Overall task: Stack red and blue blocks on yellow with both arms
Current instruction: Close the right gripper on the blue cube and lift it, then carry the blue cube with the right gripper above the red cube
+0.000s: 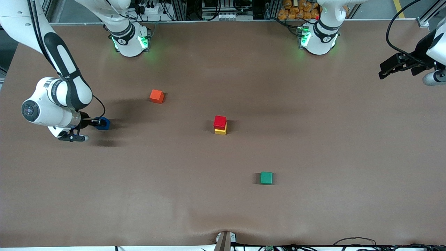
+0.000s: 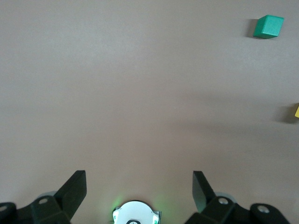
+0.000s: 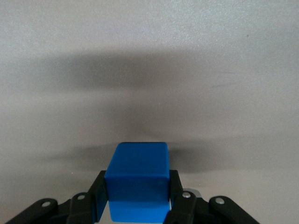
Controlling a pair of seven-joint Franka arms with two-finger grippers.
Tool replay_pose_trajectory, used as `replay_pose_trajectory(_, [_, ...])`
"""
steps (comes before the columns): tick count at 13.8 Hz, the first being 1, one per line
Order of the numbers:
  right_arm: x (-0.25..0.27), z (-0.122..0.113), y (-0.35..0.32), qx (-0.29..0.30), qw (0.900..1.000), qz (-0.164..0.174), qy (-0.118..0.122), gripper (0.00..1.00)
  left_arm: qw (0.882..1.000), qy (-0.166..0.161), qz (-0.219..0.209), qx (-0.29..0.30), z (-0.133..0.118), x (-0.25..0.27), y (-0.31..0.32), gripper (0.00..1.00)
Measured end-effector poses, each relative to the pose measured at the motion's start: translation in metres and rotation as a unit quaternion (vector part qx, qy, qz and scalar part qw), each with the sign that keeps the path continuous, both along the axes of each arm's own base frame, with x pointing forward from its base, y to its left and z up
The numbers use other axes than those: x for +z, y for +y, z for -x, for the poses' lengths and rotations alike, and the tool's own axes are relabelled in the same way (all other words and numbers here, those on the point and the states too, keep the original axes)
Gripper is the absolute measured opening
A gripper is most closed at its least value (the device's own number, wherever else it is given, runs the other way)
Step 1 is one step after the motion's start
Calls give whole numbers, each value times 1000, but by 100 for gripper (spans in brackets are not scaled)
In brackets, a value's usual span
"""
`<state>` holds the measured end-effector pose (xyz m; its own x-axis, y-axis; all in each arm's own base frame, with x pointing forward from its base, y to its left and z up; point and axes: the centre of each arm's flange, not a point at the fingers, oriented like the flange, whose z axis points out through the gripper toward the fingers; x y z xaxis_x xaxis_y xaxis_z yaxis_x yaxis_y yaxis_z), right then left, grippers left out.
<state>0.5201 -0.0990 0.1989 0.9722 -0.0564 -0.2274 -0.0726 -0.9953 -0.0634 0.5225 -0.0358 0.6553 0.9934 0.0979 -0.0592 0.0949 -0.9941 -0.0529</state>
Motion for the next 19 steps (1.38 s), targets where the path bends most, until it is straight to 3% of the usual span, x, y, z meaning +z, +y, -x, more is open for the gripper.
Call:
replay_pose_trajectory(4, [0, 0, 0, 5, 1000, -2, 2, 56, 1000, -5, -1, -1, 5, 5, -1, 100])
replay_pose_trajectory(10, [19, -8, 16, 32, 998, -21, 47, 56, 1000, -19, -3, -6, 18, 21, -4, 100])
replay_pose_trajectory(15, [107, -46, 61, 78, 993, -40, 81, 56, 1000, -19, -2, -14, 19, 21, -9, 100])
replay_pose_trajectory(19, [187, -71, 101, 70, 993, -49, 80, 56, 999, -4, -3, -42, 23, 17, -19, 100])
